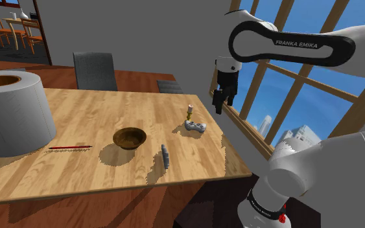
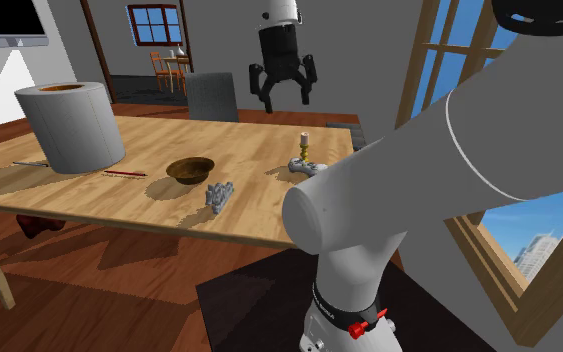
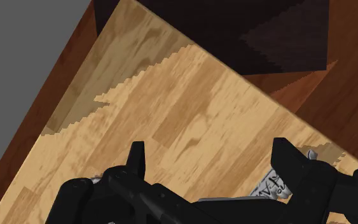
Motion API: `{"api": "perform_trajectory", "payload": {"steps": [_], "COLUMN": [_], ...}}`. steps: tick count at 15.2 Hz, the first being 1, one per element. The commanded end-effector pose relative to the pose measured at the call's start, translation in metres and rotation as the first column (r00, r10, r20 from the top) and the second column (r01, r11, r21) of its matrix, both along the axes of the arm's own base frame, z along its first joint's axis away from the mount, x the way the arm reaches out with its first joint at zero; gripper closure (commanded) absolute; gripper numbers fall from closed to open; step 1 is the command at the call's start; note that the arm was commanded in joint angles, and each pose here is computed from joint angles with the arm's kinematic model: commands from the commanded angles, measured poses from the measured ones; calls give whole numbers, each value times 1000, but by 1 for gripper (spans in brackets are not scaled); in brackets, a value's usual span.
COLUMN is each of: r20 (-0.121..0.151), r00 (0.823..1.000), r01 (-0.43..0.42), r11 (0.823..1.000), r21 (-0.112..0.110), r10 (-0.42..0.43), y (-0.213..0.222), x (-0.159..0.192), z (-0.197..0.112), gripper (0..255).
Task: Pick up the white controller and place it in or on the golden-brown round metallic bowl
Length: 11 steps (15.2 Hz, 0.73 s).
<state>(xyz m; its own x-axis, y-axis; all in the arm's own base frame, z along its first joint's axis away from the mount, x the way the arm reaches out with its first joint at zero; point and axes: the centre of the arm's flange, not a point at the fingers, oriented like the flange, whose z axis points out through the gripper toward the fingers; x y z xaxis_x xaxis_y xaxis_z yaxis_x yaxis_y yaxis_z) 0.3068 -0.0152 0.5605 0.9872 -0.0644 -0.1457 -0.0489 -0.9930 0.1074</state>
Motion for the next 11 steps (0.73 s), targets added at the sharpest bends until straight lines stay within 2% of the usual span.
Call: {"api": "perform_trajectory", "payload": {"steps": [1,6,11], "r20": [0,32,67], "r00": [1000,995,979], "r01": [0,-100,-199], "r11": [1000,994,977], "r21": [0,42,80], "r10": [0,98,194], "y": [0,-52,-100], "x": [0,17,40], "z": [0,-39,-79], "gripper": [0,0,0]}}
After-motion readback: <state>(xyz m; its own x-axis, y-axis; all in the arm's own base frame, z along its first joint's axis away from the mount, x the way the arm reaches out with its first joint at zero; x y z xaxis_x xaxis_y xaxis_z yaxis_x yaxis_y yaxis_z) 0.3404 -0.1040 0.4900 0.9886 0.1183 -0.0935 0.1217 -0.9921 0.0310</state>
